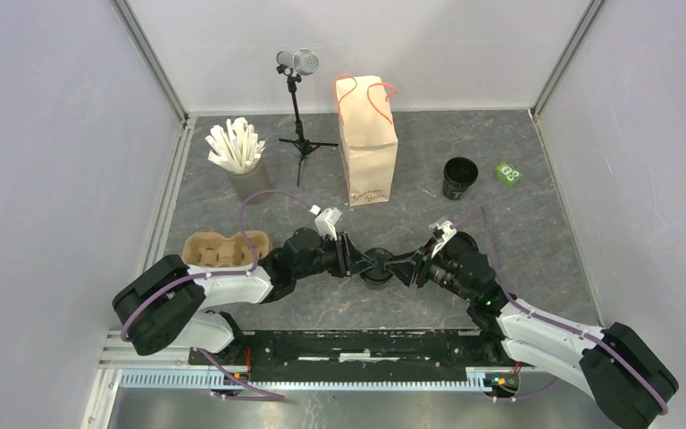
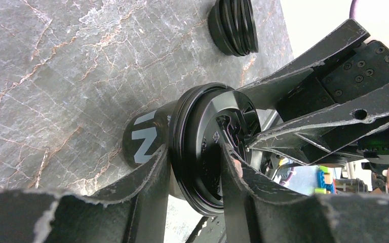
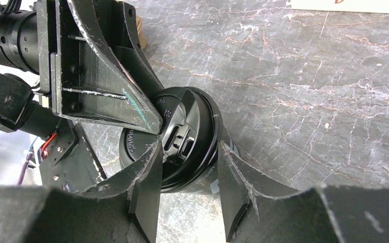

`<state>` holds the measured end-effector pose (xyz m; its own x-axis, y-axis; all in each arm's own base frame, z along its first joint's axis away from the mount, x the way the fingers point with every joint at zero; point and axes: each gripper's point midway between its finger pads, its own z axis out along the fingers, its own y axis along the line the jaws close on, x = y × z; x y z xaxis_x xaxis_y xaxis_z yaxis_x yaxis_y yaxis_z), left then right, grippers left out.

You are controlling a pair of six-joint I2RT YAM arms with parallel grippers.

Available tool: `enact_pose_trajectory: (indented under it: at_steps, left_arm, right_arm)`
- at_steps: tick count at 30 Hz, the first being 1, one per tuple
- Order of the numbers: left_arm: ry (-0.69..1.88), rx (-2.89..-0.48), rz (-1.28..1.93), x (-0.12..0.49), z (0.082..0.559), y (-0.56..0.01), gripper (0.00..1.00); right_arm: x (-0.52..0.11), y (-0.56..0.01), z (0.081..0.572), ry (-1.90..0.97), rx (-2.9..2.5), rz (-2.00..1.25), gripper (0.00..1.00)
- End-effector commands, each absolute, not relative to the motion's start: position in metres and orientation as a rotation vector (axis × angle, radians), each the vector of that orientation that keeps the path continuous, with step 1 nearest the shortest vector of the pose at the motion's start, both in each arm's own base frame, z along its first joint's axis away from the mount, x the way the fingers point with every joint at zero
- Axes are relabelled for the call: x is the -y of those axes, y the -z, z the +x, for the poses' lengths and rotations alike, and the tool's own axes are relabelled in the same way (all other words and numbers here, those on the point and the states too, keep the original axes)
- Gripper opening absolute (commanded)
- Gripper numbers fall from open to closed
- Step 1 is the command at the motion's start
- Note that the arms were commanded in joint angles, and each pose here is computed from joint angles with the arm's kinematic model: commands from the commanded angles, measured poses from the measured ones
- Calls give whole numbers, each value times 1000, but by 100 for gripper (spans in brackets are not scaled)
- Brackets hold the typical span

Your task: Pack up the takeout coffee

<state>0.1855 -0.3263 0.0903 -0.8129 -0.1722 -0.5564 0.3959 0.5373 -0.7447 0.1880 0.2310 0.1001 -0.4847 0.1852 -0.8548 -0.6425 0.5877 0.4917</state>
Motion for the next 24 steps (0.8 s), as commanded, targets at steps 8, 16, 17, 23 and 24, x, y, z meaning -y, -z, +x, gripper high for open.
enact_pose_trajectory:
  at_steps: [8,16,17,23,24]
  left_arm:
    - [1027,-2502,205,296,145,-30,45]
    - [1031,-2496,209,298,145,-34,45]
    - [1034,-2495,209,299,144,-35,45]
    - [1034,-2484,203,302,142,-42,45]
    - [1024,-2485,203,301,142,-42,45]
  right_arm:
    - [-210,-29,180,-866,-2046,-673,42]
    - [-221,-40,187,-931,-2038,-798,44]
    - [-224,-44,190,-937,-2034,-813,45]
    - [-234,-46,204,-959,-2054,-846,51]
    - [-238,-48,205,-980,-2050,-852,51]
